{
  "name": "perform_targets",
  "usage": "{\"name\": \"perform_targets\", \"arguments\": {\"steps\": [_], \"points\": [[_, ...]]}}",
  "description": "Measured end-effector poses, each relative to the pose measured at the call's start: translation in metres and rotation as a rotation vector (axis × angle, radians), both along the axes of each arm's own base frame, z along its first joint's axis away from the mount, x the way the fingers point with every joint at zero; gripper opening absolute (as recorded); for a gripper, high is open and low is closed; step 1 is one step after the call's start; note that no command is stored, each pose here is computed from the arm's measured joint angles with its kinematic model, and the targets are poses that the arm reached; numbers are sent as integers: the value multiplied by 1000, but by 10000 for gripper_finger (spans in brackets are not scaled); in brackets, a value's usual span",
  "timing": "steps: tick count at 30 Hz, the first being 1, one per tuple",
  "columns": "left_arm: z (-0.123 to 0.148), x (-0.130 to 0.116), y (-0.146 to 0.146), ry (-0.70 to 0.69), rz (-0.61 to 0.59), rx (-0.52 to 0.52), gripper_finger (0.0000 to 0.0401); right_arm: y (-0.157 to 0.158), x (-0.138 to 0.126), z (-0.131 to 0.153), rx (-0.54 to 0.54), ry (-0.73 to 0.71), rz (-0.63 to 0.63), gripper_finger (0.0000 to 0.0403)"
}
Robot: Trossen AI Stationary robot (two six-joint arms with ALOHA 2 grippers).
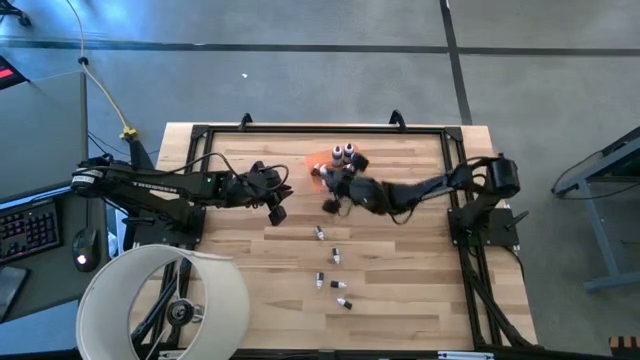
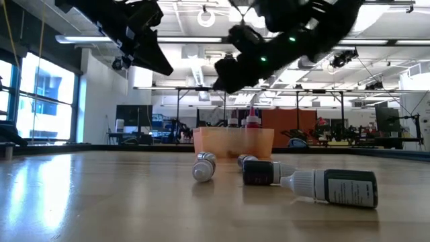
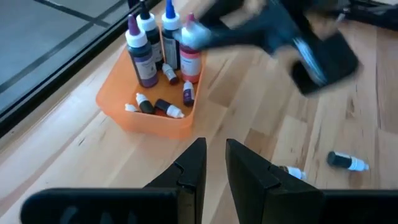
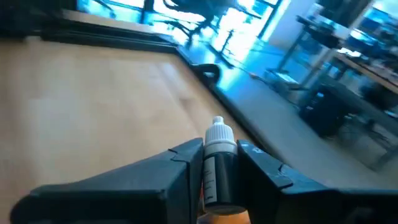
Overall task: Pick & Place food coloring
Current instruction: Put the small blue food coloring bottle into the orange bin, then put the small brown food coloring bottle into the orange bin
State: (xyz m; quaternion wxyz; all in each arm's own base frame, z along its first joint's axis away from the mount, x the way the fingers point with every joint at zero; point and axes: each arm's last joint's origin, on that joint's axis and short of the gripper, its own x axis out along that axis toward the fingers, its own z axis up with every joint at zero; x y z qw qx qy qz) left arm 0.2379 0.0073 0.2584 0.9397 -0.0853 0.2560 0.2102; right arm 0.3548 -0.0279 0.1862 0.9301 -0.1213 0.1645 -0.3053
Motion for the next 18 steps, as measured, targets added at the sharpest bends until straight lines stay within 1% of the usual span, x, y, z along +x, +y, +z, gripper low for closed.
{"name": "perform_targets", "arguments": {"steps": [2, 3, 5, 7, 9, 12, 14, 18], "points": [[-2, -1, 0, 21, -8, -1, 60, -14, 8, 8, 14, 70, -17, 78], [-3, -1, 0, 33, -15, -4, 60, -20, 13, 8, 40, 119, -13, 77], [-4, -3, 0, 55, -15, -4, 60, -30, 21, 1, 97, 216, -26, 76], [-7, -5, 0, 93, -12, -7, 60, -40, 28, -8, 120, 299, -63, 78], [-10, -7, 0, 121, 6, -30, 60, -49, 34, -9, 127, 321, -88, 84], [-15, -7, 0, 154, 31, -57, 60, -58, 39, -11, 153, 382, -56, 94], [-19, -8, 0, 188, 29, -55, 60, -62, 39, -14, 154, 410, -65, 101], [-22, -9, 0, 223, 30, -53, 60, -66, 42, 2, 104, 381, -62, 115]]}}
